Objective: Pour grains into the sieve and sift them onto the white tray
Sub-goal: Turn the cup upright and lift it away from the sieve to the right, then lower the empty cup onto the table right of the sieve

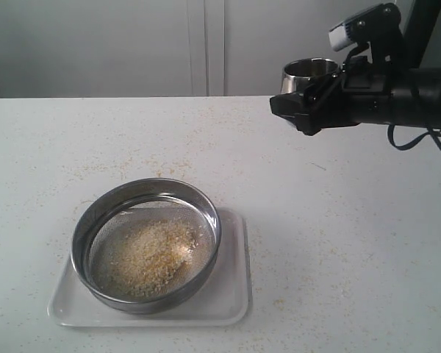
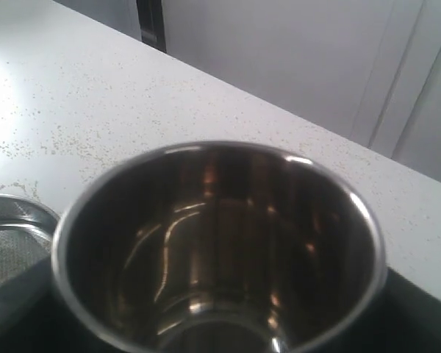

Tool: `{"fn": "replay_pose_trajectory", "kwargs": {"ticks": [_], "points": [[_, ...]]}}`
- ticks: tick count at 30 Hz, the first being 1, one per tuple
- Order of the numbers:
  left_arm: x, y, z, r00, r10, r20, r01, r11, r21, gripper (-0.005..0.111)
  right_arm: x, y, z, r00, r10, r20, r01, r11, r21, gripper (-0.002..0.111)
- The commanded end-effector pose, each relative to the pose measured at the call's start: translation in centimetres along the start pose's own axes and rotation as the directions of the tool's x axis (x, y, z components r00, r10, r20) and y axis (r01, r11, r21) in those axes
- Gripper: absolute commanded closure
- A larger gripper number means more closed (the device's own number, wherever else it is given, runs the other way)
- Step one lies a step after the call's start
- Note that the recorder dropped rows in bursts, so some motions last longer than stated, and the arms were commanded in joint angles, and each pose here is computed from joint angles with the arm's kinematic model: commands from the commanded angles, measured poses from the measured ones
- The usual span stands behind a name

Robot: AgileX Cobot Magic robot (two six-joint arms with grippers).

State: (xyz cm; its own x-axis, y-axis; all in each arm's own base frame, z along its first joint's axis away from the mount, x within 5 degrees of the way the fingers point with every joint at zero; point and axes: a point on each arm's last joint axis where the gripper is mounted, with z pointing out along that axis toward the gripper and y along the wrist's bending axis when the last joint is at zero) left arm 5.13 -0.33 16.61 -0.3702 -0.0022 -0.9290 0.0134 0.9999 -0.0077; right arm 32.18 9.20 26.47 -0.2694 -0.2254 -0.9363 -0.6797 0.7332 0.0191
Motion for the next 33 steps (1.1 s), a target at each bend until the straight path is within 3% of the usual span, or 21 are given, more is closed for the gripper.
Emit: {"fn": "replay_pose_trajectory", "kwargs": {"ticks": [1, 9, 19, 23, 33], "points": [[0.1, 0.0, 0.0, 1.000, -0.019, 0.000, 0.019, 1.000, 0.002, 0.107, 0.0, 0.0, -0.3, 1.000, -0.007, 0.031, 0.008, 0.999, -0.037, 0.108], [0.1, 0.0, 0.0, 1.000, -0.019, 0.000, 0.019, 1.000, 0.002, 0.107, 0.4, 0.4, 0.1, 0.999, -0.005, 0.042, 0.010, 0.995, -0.103, 0.108], [0.1, 0.0, 0.0, 1.000, -0.019, 0.000, 0.019, 1.000, 0.002, 0.107, 1.1, -2.2, -0.2, 0.997, 0.002, -0.078, 0.012, 0.984, 0.179, 0.108], [0.1, 0.0, 0.0, 1.000, -0.019, 0.000, 0.019, 1.000, 0.002, 0.107, 1.1, -2.3, -0.2, 0.995, 0.076, -0.070, -0.061, 0.979, 0.196, 0.108], [0.1, 0.0, 0.0, 1.000, -0.019, 0.000, 0.019, 1.000, 0.002, 0.107, 0.6, -2.1, -0.1, 0.995, 0.088, -0.042, -0.080, 0.983, 0.165, 0.108]]}}
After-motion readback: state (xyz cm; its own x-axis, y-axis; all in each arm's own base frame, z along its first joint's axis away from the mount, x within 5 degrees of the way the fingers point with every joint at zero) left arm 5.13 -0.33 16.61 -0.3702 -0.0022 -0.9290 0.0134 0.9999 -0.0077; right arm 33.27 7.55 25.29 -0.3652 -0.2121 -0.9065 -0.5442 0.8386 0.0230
